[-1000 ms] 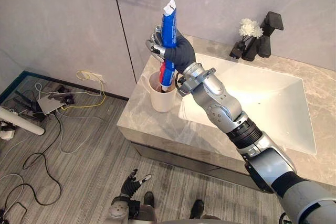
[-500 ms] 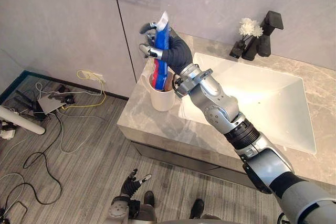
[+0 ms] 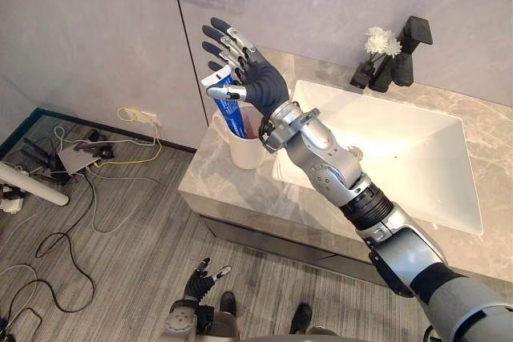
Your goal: Organize washtable
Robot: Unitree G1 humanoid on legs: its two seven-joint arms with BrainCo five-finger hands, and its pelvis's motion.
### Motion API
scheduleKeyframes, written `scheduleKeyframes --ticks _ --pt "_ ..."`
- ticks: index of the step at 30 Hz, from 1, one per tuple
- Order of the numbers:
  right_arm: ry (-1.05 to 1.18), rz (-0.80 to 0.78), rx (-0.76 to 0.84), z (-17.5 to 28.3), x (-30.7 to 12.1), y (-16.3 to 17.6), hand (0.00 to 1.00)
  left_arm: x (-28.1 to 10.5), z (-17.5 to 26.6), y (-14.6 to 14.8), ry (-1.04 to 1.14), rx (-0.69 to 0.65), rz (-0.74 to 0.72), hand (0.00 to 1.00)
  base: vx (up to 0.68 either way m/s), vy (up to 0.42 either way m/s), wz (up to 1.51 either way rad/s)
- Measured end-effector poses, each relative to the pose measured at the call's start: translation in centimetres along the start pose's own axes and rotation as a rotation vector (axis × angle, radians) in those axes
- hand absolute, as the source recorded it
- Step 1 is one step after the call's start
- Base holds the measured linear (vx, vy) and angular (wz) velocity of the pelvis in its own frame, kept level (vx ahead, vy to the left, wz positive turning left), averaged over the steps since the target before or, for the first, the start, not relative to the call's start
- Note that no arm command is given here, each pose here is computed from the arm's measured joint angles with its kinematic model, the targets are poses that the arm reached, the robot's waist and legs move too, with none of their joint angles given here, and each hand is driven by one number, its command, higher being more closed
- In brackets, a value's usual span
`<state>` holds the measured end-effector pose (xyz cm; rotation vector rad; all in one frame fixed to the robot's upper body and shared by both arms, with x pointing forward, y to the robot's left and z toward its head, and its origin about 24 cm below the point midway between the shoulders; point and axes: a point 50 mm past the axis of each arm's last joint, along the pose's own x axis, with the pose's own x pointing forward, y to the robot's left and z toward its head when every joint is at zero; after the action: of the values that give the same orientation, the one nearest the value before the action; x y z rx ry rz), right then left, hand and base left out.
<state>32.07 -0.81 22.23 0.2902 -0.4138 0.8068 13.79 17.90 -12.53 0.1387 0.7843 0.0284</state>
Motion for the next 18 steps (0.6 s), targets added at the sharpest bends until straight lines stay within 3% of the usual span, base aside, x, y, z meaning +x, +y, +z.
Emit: scheduleKeyframes --ticks 8,18 --pt "-0.018 0.0 0.0 0.4 0.0 0.0 0.0 0.0 0.0 0.0 0.001 0.0 0.001 0.0 0.0 0.0 0.0" --pt "-0.253 0.058 0.02 5.5 -0.5 0.9 0.0 0.0 0.0 0.1 0.001 0.0 0.002 0.0 0.0 0.0 0.0"
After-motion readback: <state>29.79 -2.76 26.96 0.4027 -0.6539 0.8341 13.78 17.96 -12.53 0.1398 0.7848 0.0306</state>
